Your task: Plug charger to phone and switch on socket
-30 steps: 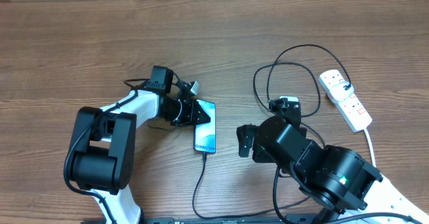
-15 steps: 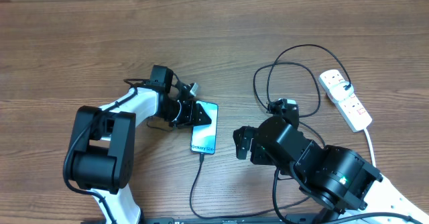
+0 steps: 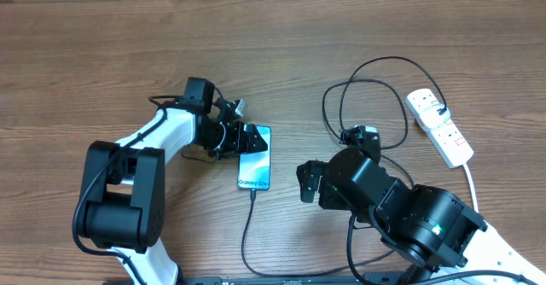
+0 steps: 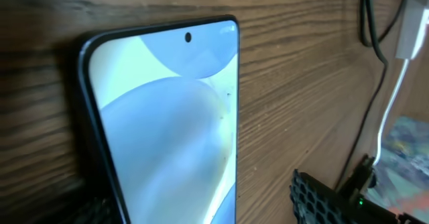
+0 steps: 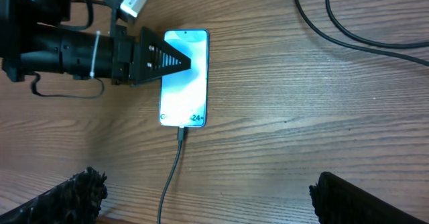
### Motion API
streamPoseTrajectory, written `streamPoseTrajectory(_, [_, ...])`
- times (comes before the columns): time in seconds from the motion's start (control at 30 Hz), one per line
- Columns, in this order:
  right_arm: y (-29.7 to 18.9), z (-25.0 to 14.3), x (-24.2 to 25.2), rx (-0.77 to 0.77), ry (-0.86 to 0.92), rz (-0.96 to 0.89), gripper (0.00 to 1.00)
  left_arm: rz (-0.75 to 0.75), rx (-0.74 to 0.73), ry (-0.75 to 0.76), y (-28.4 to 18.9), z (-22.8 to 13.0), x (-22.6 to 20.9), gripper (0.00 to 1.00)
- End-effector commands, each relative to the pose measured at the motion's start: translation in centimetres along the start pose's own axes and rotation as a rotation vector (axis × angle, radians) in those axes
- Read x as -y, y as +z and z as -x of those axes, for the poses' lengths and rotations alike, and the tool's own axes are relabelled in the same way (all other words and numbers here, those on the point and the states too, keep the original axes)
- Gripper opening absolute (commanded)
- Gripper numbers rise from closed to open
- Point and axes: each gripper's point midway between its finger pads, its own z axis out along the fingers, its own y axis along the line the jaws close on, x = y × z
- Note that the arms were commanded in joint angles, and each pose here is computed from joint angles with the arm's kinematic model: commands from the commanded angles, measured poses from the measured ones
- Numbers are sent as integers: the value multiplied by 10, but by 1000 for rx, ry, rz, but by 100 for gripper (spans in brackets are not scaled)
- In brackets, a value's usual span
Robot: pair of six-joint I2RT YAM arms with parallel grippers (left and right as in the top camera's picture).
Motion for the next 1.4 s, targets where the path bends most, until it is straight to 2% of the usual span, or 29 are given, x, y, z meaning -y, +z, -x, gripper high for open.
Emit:
streamPoseTrajectory(0.0, [1,-4,6,-12,9,-17,100,340,-48,-108,6,-19,-78,79])
streamPoseTrajectory(0.37, [5,-6,10,-14,29,-34,100,454,-62,-132,-12,-12,-81,83])
streamPoseTrajectory(0.57, [4,10,18,85,181,-78,100,465,-74,-149,-29,-9,-69,82])
streamPoseTrajectory(0.67, [3,19,23,142,214,-99,100,462,-18,-121,-51,4,-50,83])
streamPoseTrajectory(0.8, [2,21,24,155,213,-108,100,431,147,-36,-101,22,-5,84])
streamPoseTrajectory(0.9, [2,21,25,154,212,-111,100,396,328,58,-157,17,41,84])
streamPoseTrajectory(0.97, [2,19,28,148,209,-122,100,398,568,162,-228,-9,85,85])
streamPoseTrajectory(1.07, [2,17,31,140,204,-136,100,401,724,220,-271,-40,107,85])
streamPoseTrajectory(1.3, [-1,15,48,159,259,-207,100,374,987,305,-316,-119,122,86])
streamPoseTrajectory(1.33, [-1,15,48,161,262,-210,100,369,1009,310,-317,-126,121,97])
streamPoseTrajectory(1.37, [-1,15,49,162,262,-212,100,365,1033,308,-318,-134,119,100])
